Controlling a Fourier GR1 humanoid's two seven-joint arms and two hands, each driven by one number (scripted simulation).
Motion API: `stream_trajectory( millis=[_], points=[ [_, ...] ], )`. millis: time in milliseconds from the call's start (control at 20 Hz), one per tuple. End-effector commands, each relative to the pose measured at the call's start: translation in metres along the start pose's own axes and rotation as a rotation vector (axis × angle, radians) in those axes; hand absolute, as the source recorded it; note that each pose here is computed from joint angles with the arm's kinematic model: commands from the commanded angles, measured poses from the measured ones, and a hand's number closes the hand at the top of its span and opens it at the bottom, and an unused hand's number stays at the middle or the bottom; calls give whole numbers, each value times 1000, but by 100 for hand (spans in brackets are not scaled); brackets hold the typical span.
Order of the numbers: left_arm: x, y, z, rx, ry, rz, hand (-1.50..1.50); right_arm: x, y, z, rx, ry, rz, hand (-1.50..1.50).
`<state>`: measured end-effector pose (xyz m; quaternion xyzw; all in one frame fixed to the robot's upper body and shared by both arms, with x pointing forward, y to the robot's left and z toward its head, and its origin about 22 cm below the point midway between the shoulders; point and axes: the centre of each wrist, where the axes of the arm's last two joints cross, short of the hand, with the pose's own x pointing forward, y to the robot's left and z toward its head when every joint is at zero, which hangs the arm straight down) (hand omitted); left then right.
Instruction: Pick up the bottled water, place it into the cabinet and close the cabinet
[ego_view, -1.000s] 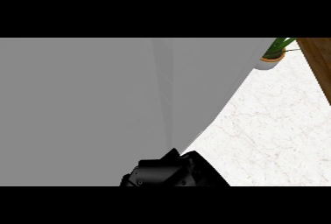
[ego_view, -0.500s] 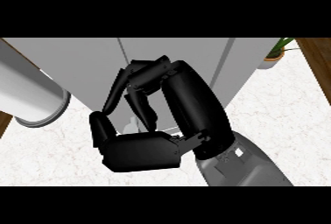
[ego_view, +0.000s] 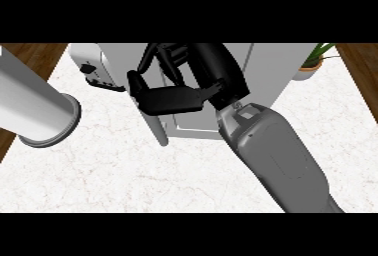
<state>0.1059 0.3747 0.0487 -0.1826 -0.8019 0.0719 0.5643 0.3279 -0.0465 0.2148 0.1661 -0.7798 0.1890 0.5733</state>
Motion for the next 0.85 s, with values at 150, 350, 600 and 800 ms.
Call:
stream_trajectory(
  millis=[150,350,600,800],
  points=[
    [16,7,-3,-20,1,4,150,-41,-18,-22,-61,98,27,150],
    [-4,-2,-19,-23,9,6,150,-40,-26,-32,-80,109,45,150],
    [3,4,-18,-59,0,30,150,-57,-46,-26,-127,130,75,150],
    [3,0,-27,-68,1,15,150,-63,-52,-25,-113,138,78,150]
  ],
)
